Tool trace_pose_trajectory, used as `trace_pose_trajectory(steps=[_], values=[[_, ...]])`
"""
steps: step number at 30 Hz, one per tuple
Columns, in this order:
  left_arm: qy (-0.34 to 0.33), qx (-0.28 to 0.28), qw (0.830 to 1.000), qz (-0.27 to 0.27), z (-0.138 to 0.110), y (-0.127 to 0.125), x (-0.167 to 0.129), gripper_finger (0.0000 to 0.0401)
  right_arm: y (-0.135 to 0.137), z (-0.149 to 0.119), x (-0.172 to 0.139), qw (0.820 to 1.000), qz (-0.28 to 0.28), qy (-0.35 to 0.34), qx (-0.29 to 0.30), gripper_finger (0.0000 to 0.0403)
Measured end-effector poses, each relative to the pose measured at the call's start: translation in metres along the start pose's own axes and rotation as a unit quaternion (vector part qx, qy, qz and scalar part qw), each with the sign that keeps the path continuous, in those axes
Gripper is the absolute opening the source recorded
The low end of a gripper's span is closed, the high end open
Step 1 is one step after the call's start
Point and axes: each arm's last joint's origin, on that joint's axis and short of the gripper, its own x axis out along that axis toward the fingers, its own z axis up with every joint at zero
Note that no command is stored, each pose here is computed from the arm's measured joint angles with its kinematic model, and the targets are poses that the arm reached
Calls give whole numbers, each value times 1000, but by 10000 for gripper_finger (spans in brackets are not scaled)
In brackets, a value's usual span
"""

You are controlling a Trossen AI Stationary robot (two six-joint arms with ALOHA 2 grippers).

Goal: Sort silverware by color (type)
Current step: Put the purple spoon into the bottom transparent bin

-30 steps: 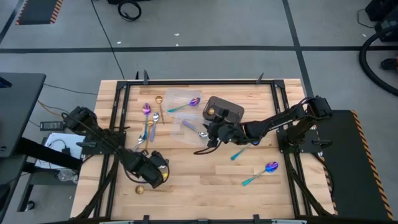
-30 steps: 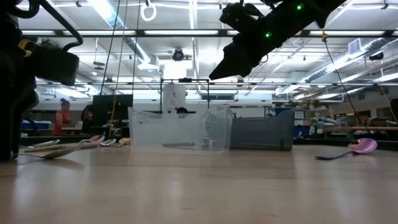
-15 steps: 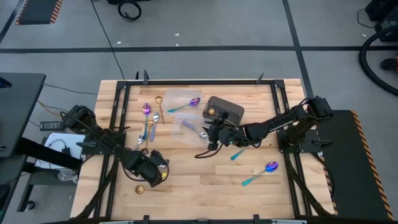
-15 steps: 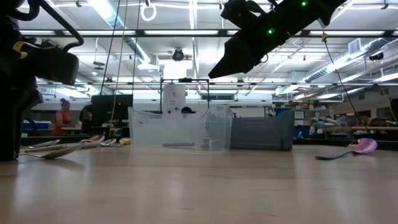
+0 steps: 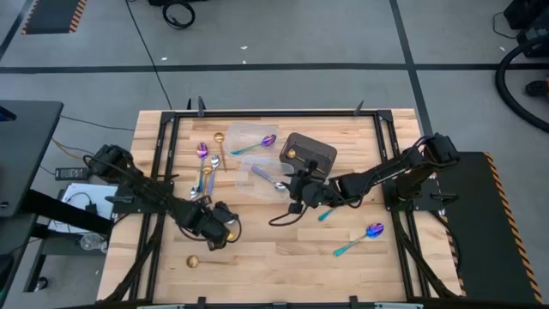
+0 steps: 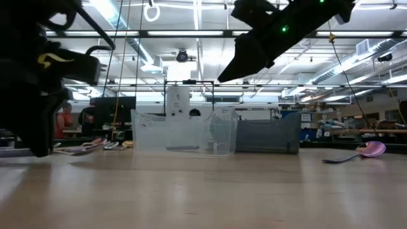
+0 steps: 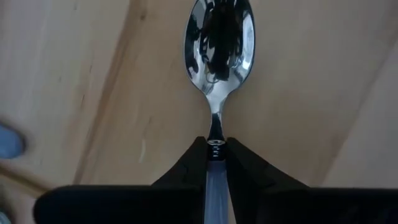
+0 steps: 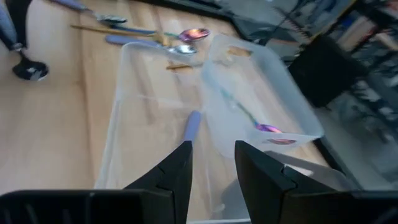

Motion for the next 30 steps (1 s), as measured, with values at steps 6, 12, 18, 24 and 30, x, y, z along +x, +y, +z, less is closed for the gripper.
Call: trace_pose_trajectory(steps=[6, 12, 18, 24, 30], values=[[-5, 35, 999, -2, 15, 1, -6, 44, 13, 0, -16, 998, -56, -16, -9, 130], [-8, 78, 997, -2, 33, -1, -22, 44, 19, -3, -23, 998, -55, -13, -10, 130], [-40, 141, 989, 14, 51, -5, -42, 44, 21, -12, -29, 995, -103, 6, -5, 130], [-80, 191, 977, 44, 69, -5, -59, 44, 25, -14, -34, 995, -100, 6, -3, 130], [-109, 235, 964, 63, 84, -5, -71, 42, 31, -18, -39, 998, -56, 18, 3, 130]])
